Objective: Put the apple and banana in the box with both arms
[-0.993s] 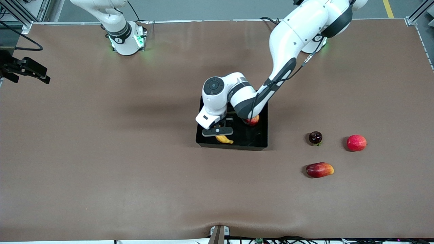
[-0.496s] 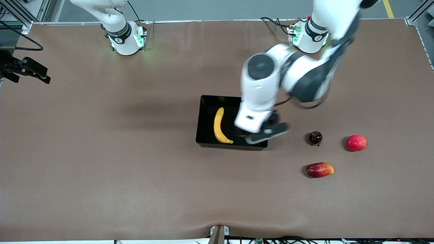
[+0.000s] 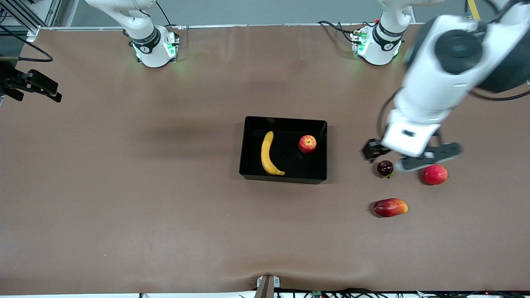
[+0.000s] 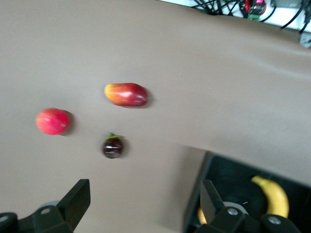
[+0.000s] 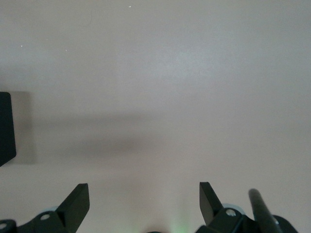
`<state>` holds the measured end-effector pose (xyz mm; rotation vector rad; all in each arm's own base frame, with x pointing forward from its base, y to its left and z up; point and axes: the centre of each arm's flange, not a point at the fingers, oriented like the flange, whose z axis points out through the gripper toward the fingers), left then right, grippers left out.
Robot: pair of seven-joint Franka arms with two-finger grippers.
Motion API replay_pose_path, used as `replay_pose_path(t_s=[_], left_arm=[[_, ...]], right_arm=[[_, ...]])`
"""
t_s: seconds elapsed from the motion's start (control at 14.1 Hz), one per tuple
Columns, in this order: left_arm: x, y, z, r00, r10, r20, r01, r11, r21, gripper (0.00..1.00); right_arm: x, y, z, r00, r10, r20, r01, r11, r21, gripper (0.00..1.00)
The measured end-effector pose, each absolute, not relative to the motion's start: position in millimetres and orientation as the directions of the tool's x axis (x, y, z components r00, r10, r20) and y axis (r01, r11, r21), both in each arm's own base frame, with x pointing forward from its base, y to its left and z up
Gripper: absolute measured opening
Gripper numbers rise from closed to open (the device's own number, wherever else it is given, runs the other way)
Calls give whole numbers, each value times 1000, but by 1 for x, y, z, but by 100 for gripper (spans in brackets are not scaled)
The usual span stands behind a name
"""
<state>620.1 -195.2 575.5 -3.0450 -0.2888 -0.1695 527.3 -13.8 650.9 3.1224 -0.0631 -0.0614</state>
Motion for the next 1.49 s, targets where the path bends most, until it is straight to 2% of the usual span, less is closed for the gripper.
replay_pose_path(t_s=[0.35, 0.71, 1.06, 1.49], left_arm=[[603, -91, 614, 998, 28, 51, 29, -1000, -8, 100], [544, -113, 613, 999, -27, 17, -26, -996, -83, 100], [493, -101, 627, 999, -27, 29, -24, -995, -93, 100], [477, -82, 646, 998, 6, 57, 8, -1000, -29, 100]], right_arm=[[527, -14, 651, 998, -41, -39, -40, -999, 19, 100], [527, -14, 651, 998, -41, -38, -40, -999, 19, 100], [527, -14, 651, 998, -40, -38, -40, -999, 19, 100], [526, -13, 651, 998, -39, -46, -38, -999, 19, 100]])
